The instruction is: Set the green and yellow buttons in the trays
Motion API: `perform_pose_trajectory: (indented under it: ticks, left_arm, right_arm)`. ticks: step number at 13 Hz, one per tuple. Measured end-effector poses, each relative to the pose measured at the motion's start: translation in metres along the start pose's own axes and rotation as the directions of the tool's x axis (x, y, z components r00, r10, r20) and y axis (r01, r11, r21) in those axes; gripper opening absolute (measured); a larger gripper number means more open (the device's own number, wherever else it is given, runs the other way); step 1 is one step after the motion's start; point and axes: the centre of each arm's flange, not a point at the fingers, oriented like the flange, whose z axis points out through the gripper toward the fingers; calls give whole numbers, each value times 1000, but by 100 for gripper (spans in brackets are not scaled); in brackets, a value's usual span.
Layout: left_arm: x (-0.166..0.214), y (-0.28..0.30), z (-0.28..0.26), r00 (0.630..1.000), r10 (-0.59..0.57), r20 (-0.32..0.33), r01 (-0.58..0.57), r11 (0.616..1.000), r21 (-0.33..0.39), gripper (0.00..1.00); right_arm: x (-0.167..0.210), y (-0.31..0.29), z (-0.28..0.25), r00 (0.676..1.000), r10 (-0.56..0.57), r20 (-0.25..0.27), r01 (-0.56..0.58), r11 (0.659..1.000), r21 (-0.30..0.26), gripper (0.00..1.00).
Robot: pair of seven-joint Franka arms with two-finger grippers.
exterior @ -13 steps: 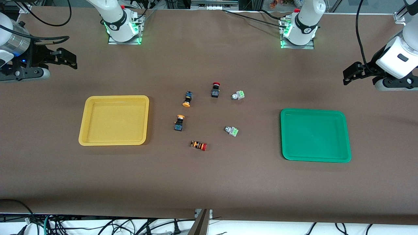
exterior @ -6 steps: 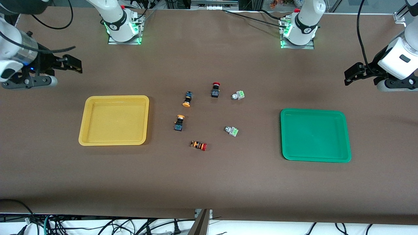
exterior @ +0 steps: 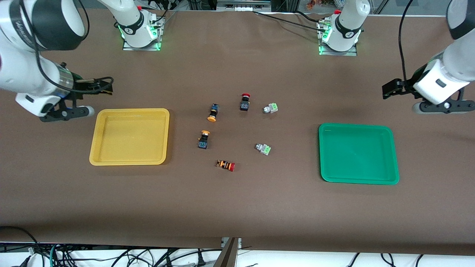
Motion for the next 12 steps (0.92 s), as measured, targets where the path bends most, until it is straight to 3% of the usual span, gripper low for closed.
perform_pose_trajectory:
  ticks: [3, 5, 9, 12]
  left_arm:
    - [28, 31, 45, 990, -117, 74, 122, 990, -65, 100]
    - [46, 60, 70, 962, -256, 91, 265, 960, -92, 100]
    - [70, 139, 102, 847, -513, 142, 528, 844, -98, 100]
    - [105, 212, 158, 692, -708, 137, 721, 688, -88, 100]
  right_arm:
    - [30, -49, 34, 1000, 25, 5, -25, 1000, -1, 100]
    - [50, -95, 62, 999, 54, -4, -54, 999, -6, 100]
    - [80, -195, 140, 990, 138, 0, -138, 990, 17, 100]
    - [90, -246, 192, 978, 206, 16, -207, 977, 51, 100]
